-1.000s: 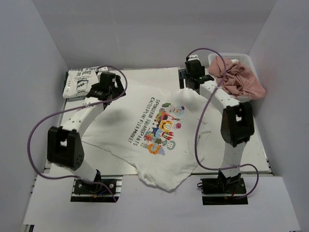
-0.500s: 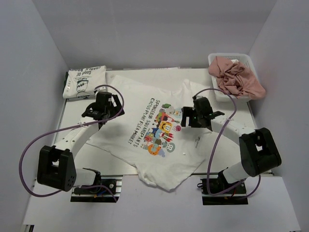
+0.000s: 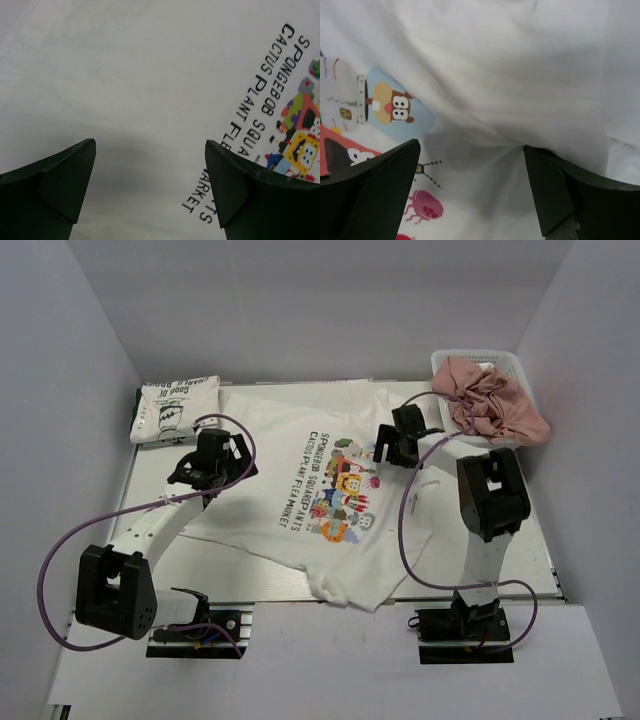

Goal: Fold and stack the t-shirts

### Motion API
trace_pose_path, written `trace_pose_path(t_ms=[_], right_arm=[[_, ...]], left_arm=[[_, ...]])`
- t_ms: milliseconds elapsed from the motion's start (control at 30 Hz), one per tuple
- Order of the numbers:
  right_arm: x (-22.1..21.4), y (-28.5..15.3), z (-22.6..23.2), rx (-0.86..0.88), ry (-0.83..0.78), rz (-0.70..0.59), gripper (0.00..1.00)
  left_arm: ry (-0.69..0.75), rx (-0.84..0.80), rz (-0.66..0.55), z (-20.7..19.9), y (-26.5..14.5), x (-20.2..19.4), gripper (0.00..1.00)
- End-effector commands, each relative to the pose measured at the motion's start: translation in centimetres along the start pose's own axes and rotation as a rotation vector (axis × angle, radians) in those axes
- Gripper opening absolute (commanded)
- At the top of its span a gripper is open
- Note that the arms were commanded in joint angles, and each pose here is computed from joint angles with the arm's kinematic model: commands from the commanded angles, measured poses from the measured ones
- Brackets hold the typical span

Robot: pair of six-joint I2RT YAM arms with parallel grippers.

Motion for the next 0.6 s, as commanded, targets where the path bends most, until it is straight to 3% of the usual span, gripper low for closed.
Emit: trace_pose_path(t_ms=[0,67,100,167,200,333,500,533,567], right_arm=[[3.3,2.9,-1.3,-0.033,-0.031,-0.019,0.90],[5.5,4.7,-1.7,-0.033,-0.050,-0.038,0.90],[9.3,4.1,0.0,0.025,-0.075,-0.106,0.90],[10.1,5.3,-0.3,0.029,-0.124,-0.097,0.90],[13.7,4.0,1.4,0.079,-0.168,-0.173,0.90],[17.4,0.1,5.0,0.186,-0.326,-0.268,0.90],[14.5,-5.7,9.4,0.320,-0.422,-0.281,0.90],[11.7,-7.4,8.8,0.317,-0.426,-0.254,0.90],[10.3,-7.8,9.3,0.303,-0.347,-0.239,0.90]], left_arm=[[-0.015,-0.013,-0.012,-0.3,-0.2,0.9,1.00],[-0.022,-0.009,-0.004,-0.3,-0.2,0.7,1.00],[-0.022,-0.009,-0.004,-0.3,-0.2,0.7,1.00],[-0.033,-0.009,-0.004,-0.3,-0.2,0.7,1.00],[-0.043,-0.005,0.004,-0.3,-0.2,0.5,1.00],[-0.049,-0.012,0.031,-0.3,-0.1,-1.1,1.00],[-0.095,0.003,0.097,0.6,-0.7,-3.8,1.00],[-0.107,0.014,0.084,0.8,-0.9,-3.8,1.00],[-0.128,0.058,0.082,1.8,-1.0,-4.4,1.00]])
Point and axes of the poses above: each gripper's point midway between its finger pads, its own y axis out along the fingers, its own z axis along the line the jaws close on, x = y × z, the point moved 1 cm from there along -y, back along the fingers, and after that the axes turned 5 degrees about y, right-handed, at the moved point
